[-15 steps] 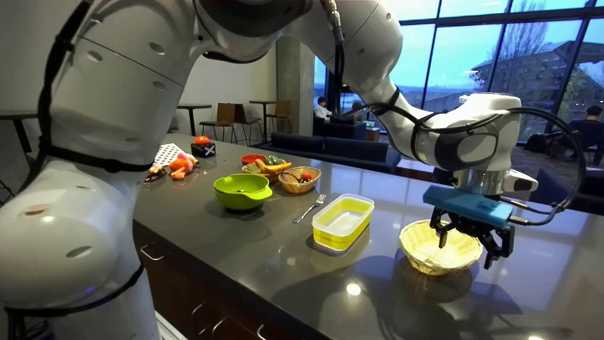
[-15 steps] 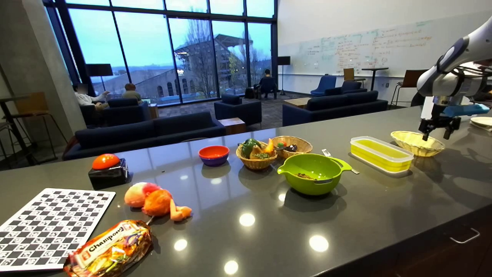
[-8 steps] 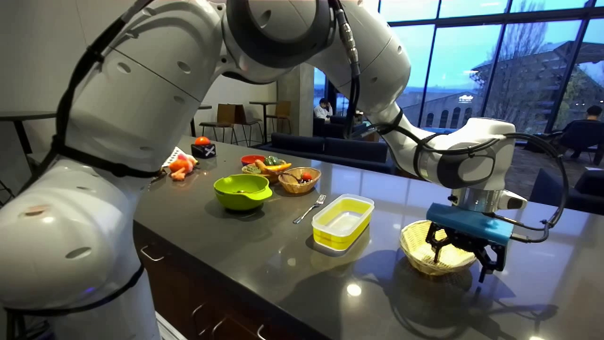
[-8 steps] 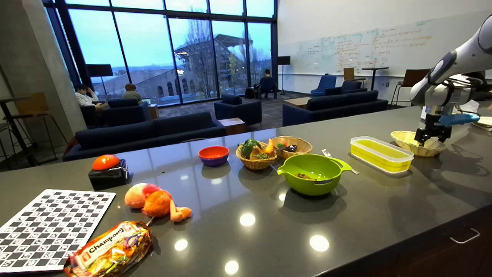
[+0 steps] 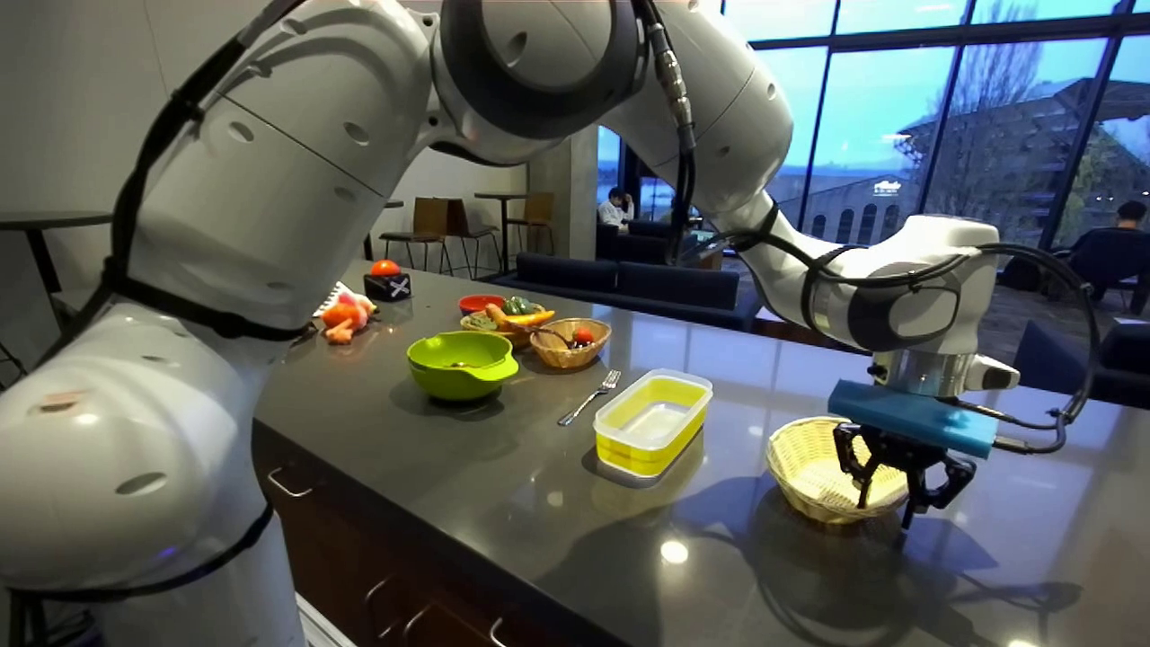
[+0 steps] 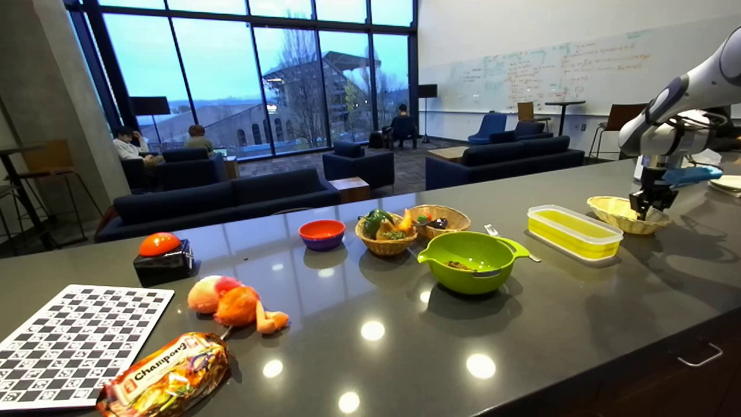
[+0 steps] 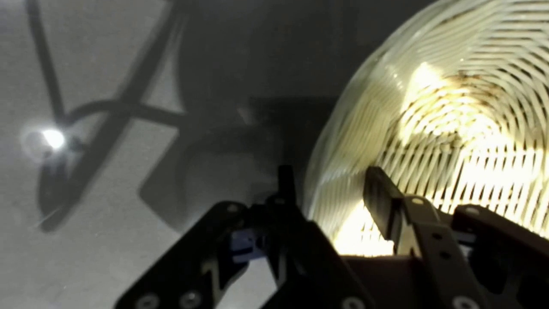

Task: Put the first right bowl in the second right bowl

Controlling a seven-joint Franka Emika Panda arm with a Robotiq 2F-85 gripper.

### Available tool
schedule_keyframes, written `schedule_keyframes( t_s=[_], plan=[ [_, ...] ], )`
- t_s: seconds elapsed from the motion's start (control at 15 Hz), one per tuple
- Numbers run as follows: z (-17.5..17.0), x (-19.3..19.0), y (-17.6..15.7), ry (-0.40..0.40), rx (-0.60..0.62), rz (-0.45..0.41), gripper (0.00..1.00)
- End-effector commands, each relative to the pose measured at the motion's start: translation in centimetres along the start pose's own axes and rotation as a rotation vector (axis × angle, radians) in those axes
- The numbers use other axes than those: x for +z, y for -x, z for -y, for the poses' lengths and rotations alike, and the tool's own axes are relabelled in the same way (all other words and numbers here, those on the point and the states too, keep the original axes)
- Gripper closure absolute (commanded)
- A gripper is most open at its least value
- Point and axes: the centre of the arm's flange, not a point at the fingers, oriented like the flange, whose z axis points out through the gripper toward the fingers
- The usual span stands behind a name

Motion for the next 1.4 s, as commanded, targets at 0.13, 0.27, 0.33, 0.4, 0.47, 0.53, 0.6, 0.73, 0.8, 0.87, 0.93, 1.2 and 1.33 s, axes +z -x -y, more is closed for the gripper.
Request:
schedule_keyframes(
  t_s=[0.13, 0.27, 0.33, 0.4, 0.47, 0.53, 0.6, 0.73, 0.8, 0.87, 0.93, 1.2, 1.33],
  plan=[
    [-1.2, -0.5, -0.7, -0.017, -0.005, -0.001, 0.89],
    [-1.1, -1.3, -0.9, -0.017, -0.002, -0.008, 0.97],
    [-1.1, -1.8, -0.8, -0.013, -0.001, -0.011, 0.95],
    [-1.0, -2.2, -0.8, -0.009, -0.001, -0.017, 0.95],
    [-1.0, -2.6, -0.8, -0.004, 0.0, -0.023, 0.97],
    [-0.9, -3.1, -0.8, 0.0, 0.002, -0.033, 1.0],
    [-0.8, -3.5, -0.7, 0.003, 0.001, -0.043, 1.0],
    [-0.7, -4.4, -0.5, 0.011, 0.006, -0.06, 0.98],
    [-0.6, -4.9, -0.3, 0.017, 0.011, -0.07, 0.98],
    [-0.5, -5.5, 0.0, 0.021, 0.015, -0.083, 0.98],
    [-0.4, -5.9, 0.1, 0.027, 0.019, -0.097, 0.98],
    [0.0, -7.6, 1.0, 0.058, 0.043, -0.16, 0.98],
    [0.2, -8.1, 1.4, 0.063, 0.054, -0.165, 0.98]
  ],
)
